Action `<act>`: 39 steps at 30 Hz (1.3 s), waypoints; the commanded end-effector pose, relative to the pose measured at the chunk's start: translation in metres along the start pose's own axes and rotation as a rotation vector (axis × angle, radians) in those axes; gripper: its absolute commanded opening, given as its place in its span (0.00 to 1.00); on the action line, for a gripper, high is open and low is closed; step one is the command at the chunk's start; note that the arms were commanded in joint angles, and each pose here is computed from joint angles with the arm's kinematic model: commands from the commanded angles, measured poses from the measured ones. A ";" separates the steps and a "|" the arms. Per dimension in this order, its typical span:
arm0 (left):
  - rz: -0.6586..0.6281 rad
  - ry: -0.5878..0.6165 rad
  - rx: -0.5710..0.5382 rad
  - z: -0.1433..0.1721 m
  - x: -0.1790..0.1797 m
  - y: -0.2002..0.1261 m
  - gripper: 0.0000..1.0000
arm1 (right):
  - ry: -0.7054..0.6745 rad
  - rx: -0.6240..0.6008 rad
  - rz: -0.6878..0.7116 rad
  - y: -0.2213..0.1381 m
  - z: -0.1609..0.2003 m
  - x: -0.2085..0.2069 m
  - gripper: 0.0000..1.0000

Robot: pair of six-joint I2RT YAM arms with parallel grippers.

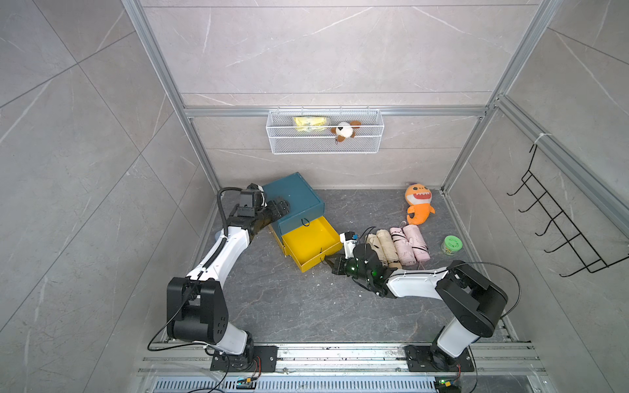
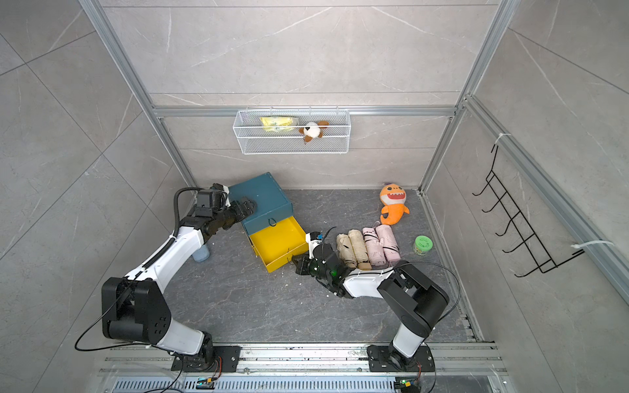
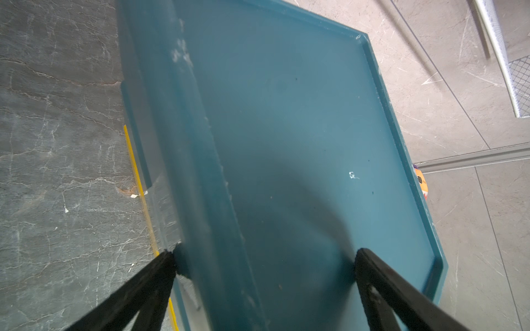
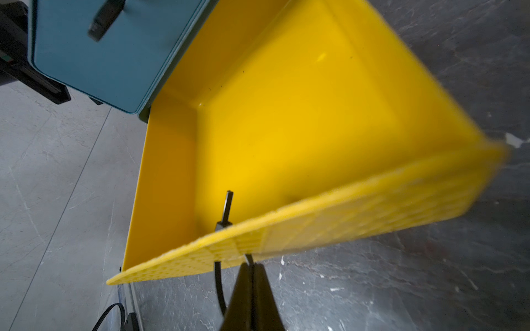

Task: Place the umbrella in the drawer by color
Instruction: Open the drawer in the storage box, then pick up the umbrella from the center of the board.

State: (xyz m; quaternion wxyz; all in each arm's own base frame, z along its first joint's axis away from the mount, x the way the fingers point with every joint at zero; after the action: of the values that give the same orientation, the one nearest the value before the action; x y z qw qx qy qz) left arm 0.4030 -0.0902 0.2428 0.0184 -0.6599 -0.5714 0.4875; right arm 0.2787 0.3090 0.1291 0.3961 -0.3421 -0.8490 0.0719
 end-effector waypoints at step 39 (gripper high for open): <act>0.115 0.284 0.006 0.063 -0.097 -0.119 1.00 | -0.243 -0.006 0.660 -0.091 -0.104 -0.049 0.76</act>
State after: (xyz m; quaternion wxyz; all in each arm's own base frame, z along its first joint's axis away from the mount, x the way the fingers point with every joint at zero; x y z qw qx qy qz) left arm 0.2992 -0.1448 0.3303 0.0490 -0.7343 -0.5301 0.4212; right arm 0.3242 0.2080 0.2216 0.2429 -0.5738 -0.7613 0.1795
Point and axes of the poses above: each gripper's point midway between its finger pads, its own y axis out along the fingers, its own x axis along the line the jaws close on, z = x × y, the point moved 5 cm from there along -y, back along the fingers, and after that the axes turned 6 degrees about -y, right-handed, at the moved point
